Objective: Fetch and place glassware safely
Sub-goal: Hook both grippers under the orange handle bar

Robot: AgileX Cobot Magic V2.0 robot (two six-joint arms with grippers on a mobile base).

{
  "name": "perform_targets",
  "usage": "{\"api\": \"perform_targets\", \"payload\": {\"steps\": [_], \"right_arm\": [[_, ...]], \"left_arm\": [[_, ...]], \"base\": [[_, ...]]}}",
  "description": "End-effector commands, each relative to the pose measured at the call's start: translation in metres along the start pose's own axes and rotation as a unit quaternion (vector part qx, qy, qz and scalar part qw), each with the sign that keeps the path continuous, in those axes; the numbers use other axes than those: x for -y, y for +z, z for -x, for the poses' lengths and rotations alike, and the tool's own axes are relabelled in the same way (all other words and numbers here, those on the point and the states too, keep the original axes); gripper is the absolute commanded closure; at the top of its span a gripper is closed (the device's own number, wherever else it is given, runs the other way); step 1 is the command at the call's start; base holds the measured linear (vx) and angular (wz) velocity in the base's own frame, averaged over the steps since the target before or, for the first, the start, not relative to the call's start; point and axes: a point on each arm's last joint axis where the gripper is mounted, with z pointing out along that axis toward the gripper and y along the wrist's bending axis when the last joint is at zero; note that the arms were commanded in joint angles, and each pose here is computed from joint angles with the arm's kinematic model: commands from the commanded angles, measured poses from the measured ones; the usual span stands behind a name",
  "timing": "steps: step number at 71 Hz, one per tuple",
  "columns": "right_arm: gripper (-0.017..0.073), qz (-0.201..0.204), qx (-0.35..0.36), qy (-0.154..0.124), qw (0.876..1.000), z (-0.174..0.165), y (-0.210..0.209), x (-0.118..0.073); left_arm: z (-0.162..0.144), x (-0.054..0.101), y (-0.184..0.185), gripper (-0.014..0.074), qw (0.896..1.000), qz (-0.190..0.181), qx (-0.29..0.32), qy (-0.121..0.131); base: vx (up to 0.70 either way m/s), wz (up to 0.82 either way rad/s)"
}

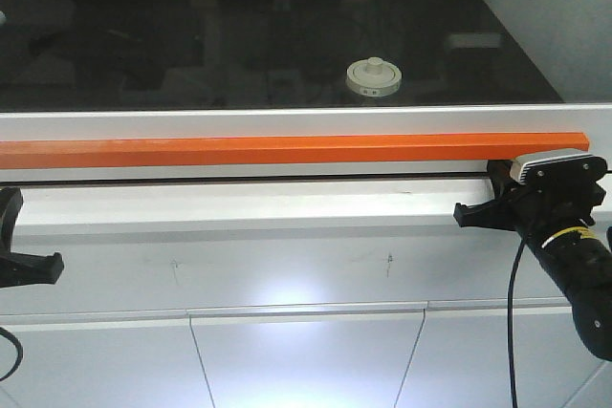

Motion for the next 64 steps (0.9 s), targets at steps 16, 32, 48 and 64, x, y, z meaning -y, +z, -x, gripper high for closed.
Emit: {"api": "perform_targets", "payload": {"steps": [16, 32, 48, 64], "right_arm": [[0.0563, -0.004, 0.084, -0.008, 0.996, 0.026, 0.001, 0.002], [0.0563, -0.004, 0.084, -0.008, 0.996, 0.026, 0.001, 0.002], [0.0563, -0.004, 0.084, -0.008, 0.996, 0.026, 0.001, 0.002], [0.0563, -0.004, 0.084, -0.008, 0.996, 0.026, 0.001, 0.002]], "left_arm": [[-0.003, -0.001, 0.020, 0.0601, 1.000, 0.003, 0.020, -0.008], [-0.003, -0.003, 0.047, 0.0601, 1.000, 0.002, 0.026, -0.009], [-0.009, -0.004, 0.067, 0.0601, 1.000, 0.001, 0.010, -0.009], [-0.016, -0.004, 0.080, 0.0601, 1.000, 0.005, 0.003, -0.012]], "base": [[0.00, 0.00], [0.00, 0.00], [0.00, 0.00], [0.00, 0.00]]}}
